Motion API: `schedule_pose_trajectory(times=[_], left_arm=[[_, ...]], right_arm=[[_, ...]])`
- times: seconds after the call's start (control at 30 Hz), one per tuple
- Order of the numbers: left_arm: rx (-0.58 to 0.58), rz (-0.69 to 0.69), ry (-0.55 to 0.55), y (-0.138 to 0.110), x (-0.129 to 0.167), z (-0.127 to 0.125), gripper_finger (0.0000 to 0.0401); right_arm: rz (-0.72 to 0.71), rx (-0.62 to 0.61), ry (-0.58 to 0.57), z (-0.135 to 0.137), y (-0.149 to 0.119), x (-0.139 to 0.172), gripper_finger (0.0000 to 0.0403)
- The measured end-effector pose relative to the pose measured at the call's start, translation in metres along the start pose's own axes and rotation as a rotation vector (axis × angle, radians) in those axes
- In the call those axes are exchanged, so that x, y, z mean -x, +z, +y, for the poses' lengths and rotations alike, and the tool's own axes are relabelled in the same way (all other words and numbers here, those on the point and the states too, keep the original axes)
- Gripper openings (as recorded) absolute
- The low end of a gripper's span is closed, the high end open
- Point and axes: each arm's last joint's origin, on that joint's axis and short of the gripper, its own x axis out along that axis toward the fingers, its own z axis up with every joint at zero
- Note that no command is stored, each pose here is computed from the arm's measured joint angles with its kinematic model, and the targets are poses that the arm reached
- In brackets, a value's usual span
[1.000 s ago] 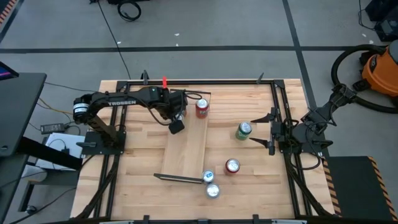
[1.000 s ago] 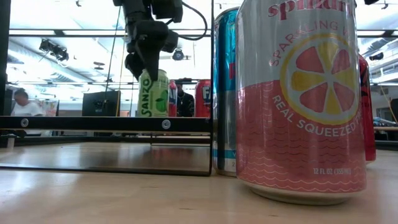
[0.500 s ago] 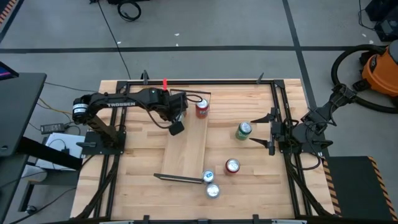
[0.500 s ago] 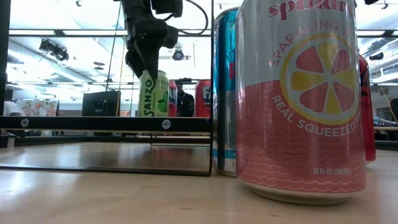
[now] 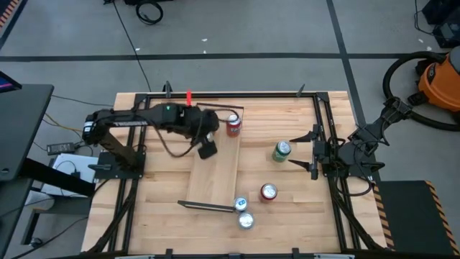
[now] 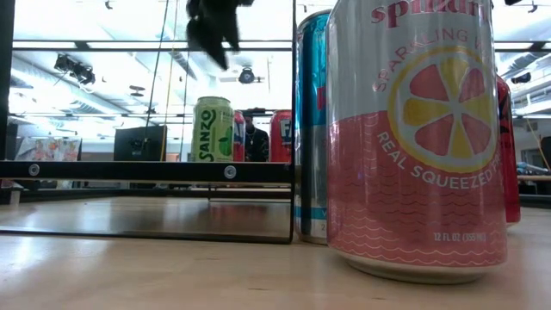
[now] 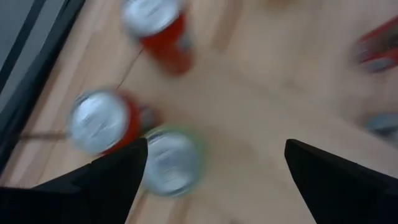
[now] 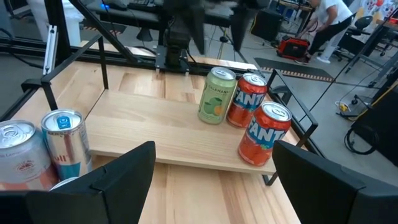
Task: Place canned beverage on shelf
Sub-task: Put the red black soda can on the shelf
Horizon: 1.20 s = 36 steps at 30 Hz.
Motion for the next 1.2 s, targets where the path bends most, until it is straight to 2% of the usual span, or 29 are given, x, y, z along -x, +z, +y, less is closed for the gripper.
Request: schedule_pose_trajectory(times=[0.17,0.37,0.5,0.73,0.87,0.97,1.1,1.2], left_arm=[[-0.040,-0.068,-0.093,0.000,-0.007,-0.045,0.0389],[-0.013,-0.024,-0.222,-0.003,-0.035,-0.091,0.0389],[-0.038,0.037,-0.248,0.000,-0.052,-0.119,0.0389],[-0.060,0.022,-0.298,0.020,-0.050,-0.163,0.0389],[-0.094,0.047,-0.295,0.021,-0.053,-0.179,0.0389],[-0.105,0.049,-0.288,0.021,-0.048,-0.182,0.0389],[-0.103,0.016,-0.219,0.018,-0.043,-0.183,0.0389],[-0.163,-0.016,-0.179,0.014,-0.040,-0.187,0.0389]], right_arm=[[0.000,0.006,0.002,0.000,0.000,0.000,0.0334],[-0.013,-0.004,0.006,0.001,0.002,0.000,0.0334],[-0.028,-0.005,0.010,0.002,0.004,-0.001,0.0334],[-0.031,0.002,0.012,0.002,0.004,-0.001,0.0334],[-0.024,0.001,0.015,0.002,0.003,-0.001,0.0334],[-0.006,-0.014,0.083,0.006,0.002,-0.003,0.0334],[0.044,0.004,0.107,0.025,0.000,-0.021,0.0334],[0.052,0.049,0.118,0.044,-0.001,-0.039,0.0334]])
